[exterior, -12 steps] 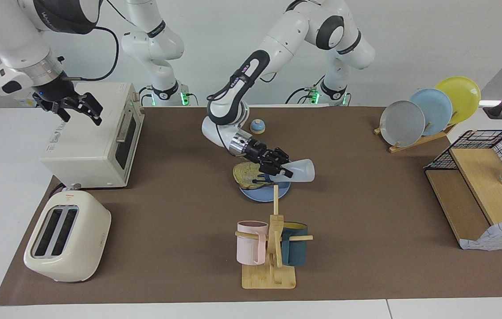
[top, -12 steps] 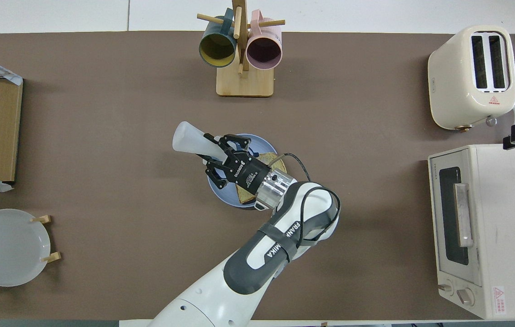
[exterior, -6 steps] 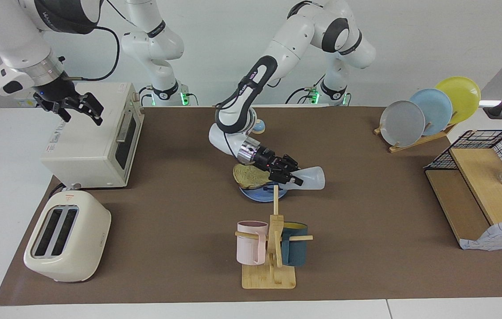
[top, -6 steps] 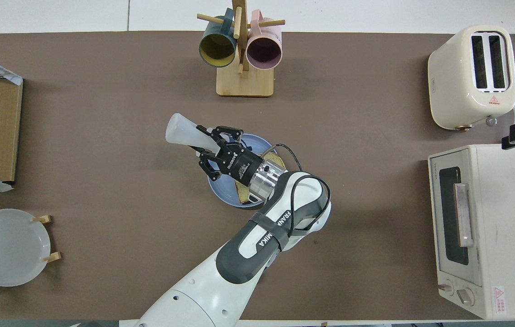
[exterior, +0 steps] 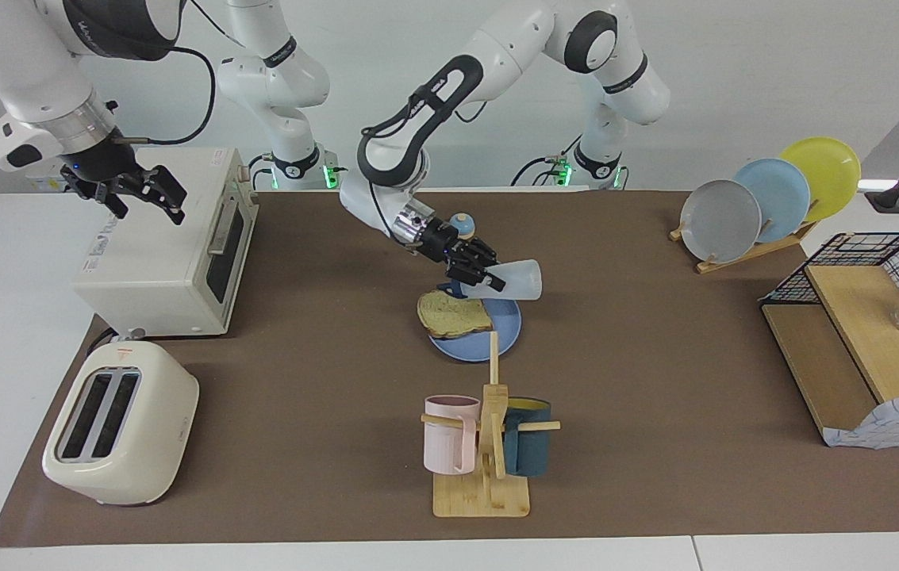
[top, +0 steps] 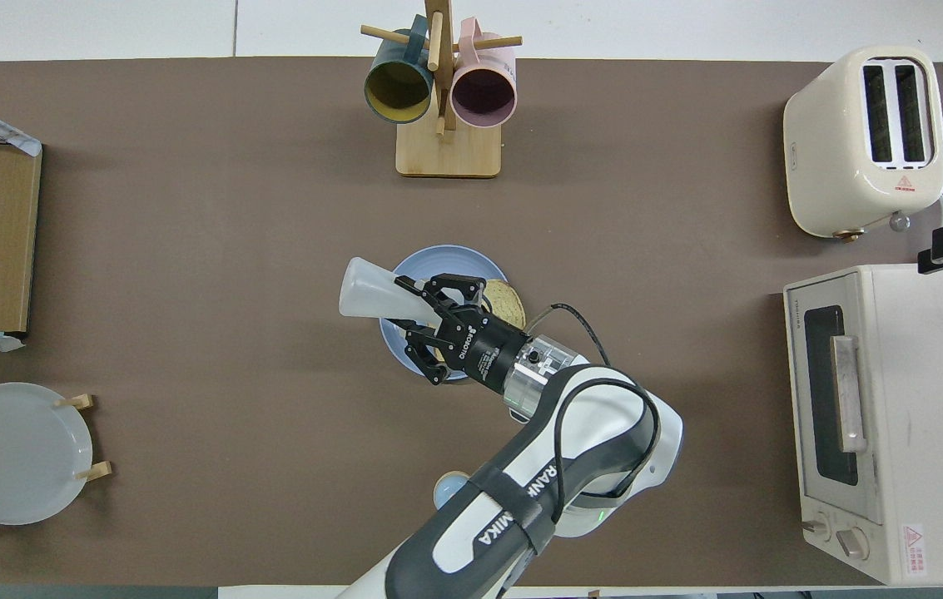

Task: Put bread on plate and add seasoning
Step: 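Shake the tilted bottle over the bread with the left gripper, then carry the bottle back beside the mug stand with the left gripper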

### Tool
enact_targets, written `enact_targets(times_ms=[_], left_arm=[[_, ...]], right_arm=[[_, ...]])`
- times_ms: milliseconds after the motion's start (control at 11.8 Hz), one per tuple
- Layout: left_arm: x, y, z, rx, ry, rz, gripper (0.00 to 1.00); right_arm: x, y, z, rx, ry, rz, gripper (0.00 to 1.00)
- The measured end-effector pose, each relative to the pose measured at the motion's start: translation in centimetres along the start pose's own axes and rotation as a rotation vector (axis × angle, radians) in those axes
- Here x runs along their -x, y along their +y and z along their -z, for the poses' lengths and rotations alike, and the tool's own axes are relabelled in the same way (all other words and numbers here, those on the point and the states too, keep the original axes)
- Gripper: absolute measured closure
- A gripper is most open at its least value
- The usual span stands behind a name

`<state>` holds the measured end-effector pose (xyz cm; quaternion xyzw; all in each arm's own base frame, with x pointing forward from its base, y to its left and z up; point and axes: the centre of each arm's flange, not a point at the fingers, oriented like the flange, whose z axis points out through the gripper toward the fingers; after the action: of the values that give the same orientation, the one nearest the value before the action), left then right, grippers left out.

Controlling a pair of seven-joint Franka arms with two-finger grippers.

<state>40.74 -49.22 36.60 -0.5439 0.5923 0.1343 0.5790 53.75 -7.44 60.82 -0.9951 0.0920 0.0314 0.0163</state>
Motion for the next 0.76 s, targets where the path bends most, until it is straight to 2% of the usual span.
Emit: enact_targets(times_ms=[169,339,593,763], left_arm=[[6.2,-2.7,-0.8,0.146,0.093,0.136,0.56],[12.3,-5.2,-3.4,0.336,0.217,0.288,0.56],[20.9,-9.0,-10.7,0.604,0.444,0.513,0.56],[24.0,-10.4,-16.3,0.741,0.559,0.659,0.56]], right_arm=[[0.0,0.1,0.0,0.0,0.0,-0.002,0.0],[0.0,0.1,0.0,0.0,-0.001,-0.002,0.0],[0.0,-0.4,-0.1,0.001,-0.001,0.008,0.0],[0.0,-0.4,0.0,0.001,0.0,0.007,0.0]])
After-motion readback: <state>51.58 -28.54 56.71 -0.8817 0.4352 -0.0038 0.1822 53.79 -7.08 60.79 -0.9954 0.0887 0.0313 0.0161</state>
